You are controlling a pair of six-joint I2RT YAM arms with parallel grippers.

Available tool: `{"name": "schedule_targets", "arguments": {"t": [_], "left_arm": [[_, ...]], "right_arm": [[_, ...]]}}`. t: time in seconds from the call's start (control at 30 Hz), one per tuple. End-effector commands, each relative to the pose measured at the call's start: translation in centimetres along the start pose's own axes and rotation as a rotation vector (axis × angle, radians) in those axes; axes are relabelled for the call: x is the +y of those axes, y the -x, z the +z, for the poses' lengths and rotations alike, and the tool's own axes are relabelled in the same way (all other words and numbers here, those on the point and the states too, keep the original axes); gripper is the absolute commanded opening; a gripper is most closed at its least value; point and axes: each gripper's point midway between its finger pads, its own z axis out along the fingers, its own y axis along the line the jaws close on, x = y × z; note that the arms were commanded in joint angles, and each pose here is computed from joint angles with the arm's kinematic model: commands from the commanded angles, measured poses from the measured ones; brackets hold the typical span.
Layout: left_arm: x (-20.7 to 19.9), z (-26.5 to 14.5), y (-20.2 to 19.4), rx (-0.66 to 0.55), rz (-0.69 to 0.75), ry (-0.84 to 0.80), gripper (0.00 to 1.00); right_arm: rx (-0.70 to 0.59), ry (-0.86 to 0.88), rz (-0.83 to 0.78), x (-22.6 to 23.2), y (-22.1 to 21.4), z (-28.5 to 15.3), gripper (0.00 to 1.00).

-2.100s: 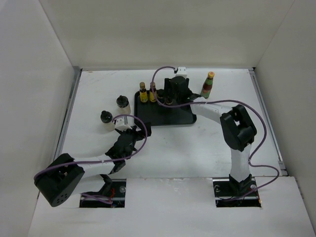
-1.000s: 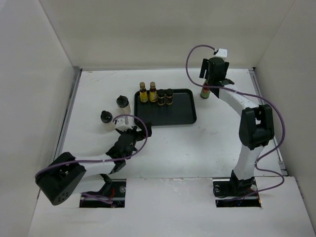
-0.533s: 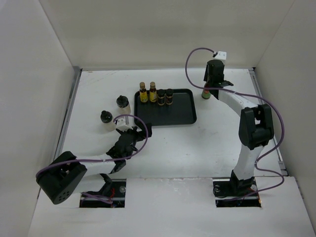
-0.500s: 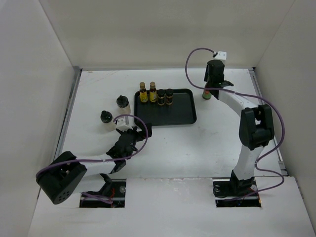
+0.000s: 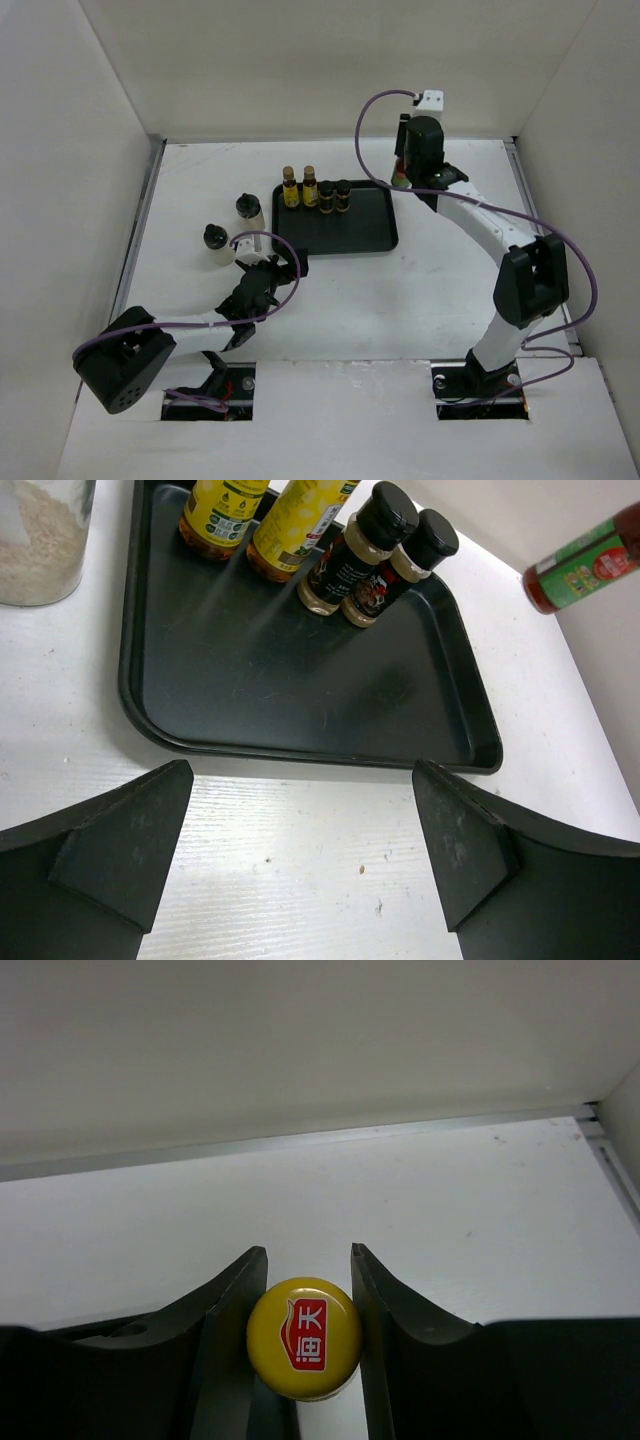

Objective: Organize the condiment bottles

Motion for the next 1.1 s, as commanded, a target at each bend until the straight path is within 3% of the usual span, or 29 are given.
{"name": "schedule_targets", "arguments": {"t": [0.0, 0.27, 0.77, 0.87, 1.07], "left_arm": [[-2.6, 0.5, 1.9, -0.051, -0.045, -0.068, 0.94], [-2.6, 0.3, 1.9, -0.053, -0.047, -0.070, 0.94], [-2.3, 0.5, 1.9, -0.051, -0.044, -0.061, 0.94], [-2.3, 0.5, 1.9, -0.051, -0.042, -0.061, 0.94], [-2.2, 0.8, 2.1, -0.058, -0.038, -0.052, 0.94]], "right_arm": [[-0.133, 0.073, 0.098, 3.3, 4.1, -0.9, 0.36], [-0.112, 0.150, 0.102, 8.7, 2.3, 0.2, 0.37], [-0.092, 0.160, 0.090, 9.9, -0.8, 1.8, 0.40], [-0.077, 0.168, 0.081, 10.4, -1.9, 1.7, 0.47], [-0.079, 0.169, 0.108, 10.1, -2.4, 0.3, 0.76]]}}
